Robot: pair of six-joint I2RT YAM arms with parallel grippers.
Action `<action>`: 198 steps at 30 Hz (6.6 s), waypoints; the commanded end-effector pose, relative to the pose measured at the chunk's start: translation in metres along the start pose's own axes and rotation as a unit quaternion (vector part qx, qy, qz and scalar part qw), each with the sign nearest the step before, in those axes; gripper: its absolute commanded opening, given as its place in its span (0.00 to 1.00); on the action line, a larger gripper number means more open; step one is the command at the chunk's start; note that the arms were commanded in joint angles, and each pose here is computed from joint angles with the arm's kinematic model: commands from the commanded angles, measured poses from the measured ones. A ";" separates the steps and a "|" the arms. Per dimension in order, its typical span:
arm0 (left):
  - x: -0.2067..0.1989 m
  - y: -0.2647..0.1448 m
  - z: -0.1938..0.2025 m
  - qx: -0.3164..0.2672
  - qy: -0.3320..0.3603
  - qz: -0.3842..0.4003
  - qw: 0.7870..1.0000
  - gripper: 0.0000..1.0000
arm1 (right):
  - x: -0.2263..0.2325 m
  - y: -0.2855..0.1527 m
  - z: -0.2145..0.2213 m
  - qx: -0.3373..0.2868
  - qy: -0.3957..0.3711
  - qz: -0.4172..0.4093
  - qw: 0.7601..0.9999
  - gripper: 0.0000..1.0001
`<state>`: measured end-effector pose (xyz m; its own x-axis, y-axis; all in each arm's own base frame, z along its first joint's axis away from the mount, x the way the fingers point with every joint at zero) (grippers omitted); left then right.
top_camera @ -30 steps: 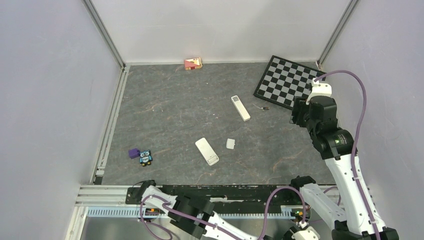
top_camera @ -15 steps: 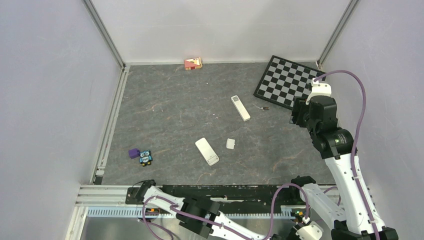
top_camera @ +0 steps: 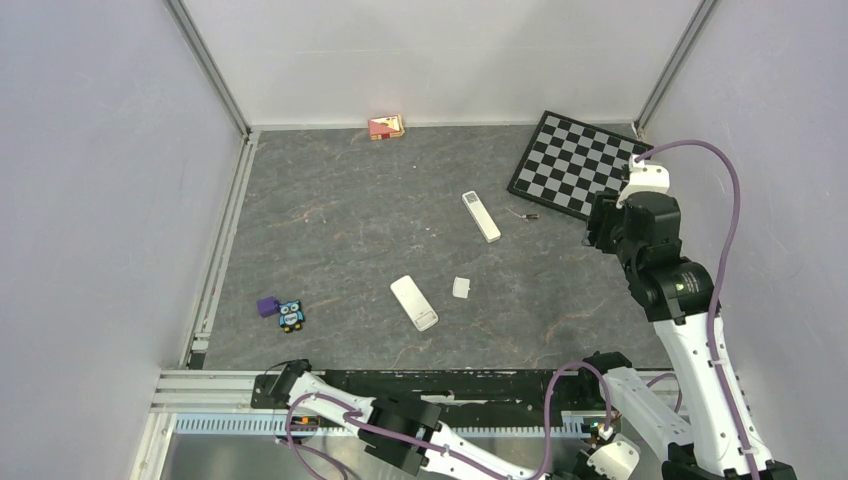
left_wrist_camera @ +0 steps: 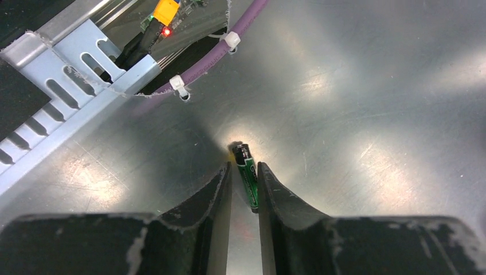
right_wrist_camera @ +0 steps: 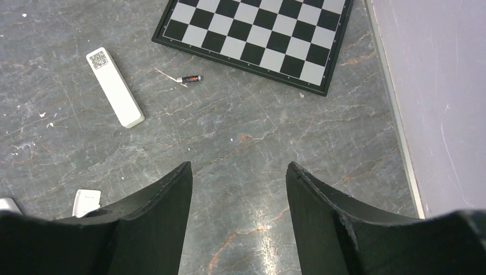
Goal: Load the batteries into the remote control
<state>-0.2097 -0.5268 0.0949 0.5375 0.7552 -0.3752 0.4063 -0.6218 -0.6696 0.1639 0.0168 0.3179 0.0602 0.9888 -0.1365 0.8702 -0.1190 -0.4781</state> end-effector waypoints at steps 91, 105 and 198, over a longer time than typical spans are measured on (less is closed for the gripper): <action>0.346 -0.095 -0.253 -0.204 -0.161 -0.170 0.950 0.85 | 0.117 0.038 0.161 0.100 0.037 -0.271 0.957 0.62; 0.385 -0.130 -0.232 -0.238 -0.232 -0.175 0.927 0.92 | 0.207 0.002 0.166 0.102 -0.025 -0.223 0.969 0.57; 0.472 -0.100 -0.236 -0.068 -0.376 -0.085 0.920 0.71 | 0.214 0.062 0.155 0.154 -0.053 -0.266 0.950 0.00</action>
<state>0.1868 -0.1600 0.1253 -0.1619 0.7747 -0.6112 0.5483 -0.4444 -0.7085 0.1446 0.1939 0.1110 -0.3933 0.9163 0.0756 0.5526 0.3014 -0.7771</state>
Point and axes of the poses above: each gripper's point midway between its finger pads, its own y axis out along the fingers, its own x axis along the line the jaws close on, z = x × y, the point moved 10 cm from there along -y, back along the fingers, and after that the axes turned 9 degrees about -y, right-handed, at the moved point
